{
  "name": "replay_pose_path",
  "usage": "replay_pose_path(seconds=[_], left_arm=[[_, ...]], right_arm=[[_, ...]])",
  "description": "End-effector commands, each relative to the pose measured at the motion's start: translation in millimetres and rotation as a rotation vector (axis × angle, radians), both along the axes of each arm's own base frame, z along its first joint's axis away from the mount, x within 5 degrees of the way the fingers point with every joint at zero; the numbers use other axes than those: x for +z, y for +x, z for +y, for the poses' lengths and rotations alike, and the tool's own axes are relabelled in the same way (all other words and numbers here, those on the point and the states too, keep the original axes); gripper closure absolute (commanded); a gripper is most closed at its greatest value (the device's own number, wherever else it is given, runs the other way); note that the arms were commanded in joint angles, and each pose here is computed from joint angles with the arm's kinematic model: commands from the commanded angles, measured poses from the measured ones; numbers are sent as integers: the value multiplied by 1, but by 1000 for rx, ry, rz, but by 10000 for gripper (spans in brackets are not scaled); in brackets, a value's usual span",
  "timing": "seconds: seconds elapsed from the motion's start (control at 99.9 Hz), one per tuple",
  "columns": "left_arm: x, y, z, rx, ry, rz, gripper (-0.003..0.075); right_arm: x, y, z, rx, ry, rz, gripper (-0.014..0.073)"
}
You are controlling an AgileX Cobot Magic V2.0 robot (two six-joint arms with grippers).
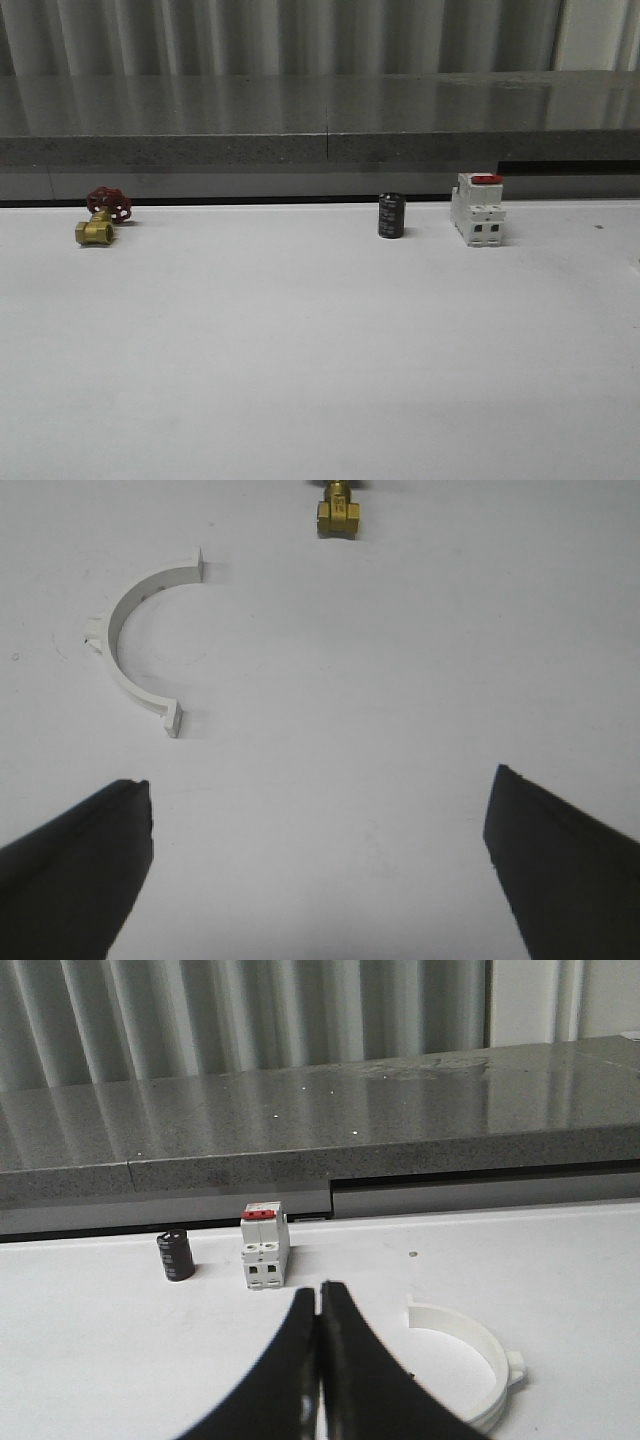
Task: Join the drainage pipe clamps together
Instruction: 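Move the left gripper down over the white semicircular clamp half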
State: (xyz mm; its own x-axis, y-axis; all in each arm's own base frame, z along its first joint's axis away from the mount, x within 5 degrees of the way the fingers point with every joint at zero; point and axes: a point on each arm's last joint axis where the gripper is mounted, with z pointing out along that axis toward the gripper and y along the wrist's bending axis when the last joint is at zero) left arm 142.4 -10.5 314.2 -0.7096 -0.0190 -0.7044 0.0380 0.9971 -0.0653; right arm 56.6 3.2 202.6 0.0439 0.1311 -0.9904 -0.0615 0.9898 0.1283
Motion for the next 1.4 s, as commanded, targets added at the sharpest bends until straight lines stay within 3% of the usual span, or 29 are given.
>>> replay_pose_path(seconds=[0.0, 0.24, 0.411, 0.571, 0.771, 1.031, 1.392], left_arm=[[12, 23, 3, 31, -10, -31, 80], [-1, 85, 32, 140, 22, 33, 81], [-26, 130, 60, 164, 46, 165, 81], [-49, 168, 86, 155, 80, 246, 81], [-74, 204, 99, 62, 97, 316, 82], [-94, 236, 108, 21, 113, 339, 82], [-112, 243, 110, 18, 107, 370, 82]], right_arm=[[15, -3, -1, -11, 0, -124, 662], [15, -3, -1, -11, 0, -124, 662], [15, -3, -1, -11, 0, -124, 662], [15, -3, -1, -11, 0, -124, 662], [15, -3, -1, -11, 0, -124, 662], [15, -3, -1, -11, 0, -124, 662], [15, -3, -1, -11, 0, -124, 662]])
